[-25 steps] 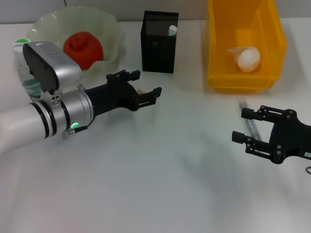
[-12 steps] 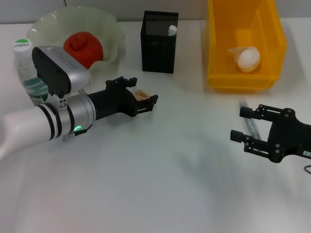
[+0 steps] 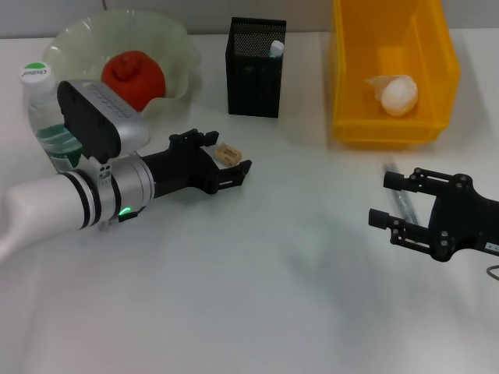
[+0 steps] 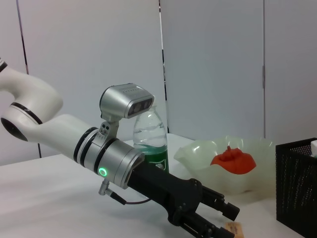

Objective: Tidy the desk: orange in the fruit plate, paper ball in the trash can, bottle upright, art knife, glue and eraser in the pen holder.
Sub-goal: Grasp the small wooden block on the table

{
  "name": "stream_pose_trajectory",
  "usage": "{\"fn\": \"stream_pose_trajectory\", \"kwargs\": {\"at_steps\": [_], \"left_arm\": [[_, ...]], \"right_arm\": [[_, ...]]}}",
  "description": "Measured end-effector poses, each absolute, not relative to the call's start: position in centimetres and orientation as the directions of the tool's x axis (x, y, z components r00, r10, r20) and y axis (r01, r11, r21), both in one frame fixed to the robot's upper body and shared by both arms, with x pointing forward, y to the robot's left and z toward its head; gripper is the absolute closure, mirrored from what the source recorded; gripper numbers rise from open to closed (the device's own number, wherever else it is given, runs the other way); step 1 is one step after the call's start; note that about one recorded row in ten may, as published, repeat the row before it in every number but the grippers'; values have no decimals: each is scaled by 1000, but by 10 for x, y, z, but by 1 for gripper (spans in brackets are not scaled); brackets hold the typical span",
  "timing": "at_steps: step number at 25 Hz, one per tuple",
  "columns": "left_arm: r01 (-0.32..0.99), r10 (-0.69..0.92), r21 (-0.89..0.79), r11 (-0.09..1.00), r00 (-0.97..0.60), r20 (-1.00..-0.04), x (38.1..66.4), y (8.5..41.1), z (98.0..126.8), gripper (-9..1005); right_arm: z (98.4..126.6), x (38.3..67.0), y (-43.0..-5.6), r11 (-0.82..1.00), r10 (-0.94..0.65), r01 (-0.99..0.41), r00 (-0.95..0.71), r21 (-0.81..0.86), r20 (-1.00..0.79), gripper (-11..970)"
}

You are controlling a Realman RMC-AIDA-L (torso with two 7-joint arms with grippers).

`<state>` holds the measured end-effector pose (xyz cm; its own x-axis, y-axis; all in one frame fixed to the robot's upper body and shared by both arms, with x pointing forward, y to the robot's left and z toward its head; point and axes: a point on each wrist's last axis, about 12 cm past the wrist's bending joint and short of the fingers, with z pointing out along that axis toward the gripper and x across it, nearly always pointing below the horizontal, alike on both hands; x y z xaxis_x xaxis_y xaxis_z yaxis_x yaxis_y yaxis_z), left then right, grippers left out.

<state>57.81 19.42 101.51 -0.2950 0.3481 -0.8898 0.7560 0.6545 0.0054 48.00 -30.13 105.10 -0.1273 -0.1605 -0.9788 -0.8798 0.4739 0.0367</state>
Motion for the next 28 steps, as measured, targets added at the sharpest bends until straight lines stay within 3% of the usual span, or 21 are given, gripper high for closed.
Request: {"fn": "stream_pose_trajectory", "kwargs": {"at_steps": [17,22,28], "left_arm": [[748,366,29,664,-291,-884,579,194,1013,185],[743,370,43,668,-281,-886,577,192,1011,313],[744,376,59,665,-265,-888,576,189,1010,359]], "right_arm": [[1051,478,-301,473,-153,-880,-129,42,-980,341],[1051,478,-301,473,-153,-880,-130,43,-980,341],[1051,478,-301,473,-150,-880,-132,46,-980,341]]}}
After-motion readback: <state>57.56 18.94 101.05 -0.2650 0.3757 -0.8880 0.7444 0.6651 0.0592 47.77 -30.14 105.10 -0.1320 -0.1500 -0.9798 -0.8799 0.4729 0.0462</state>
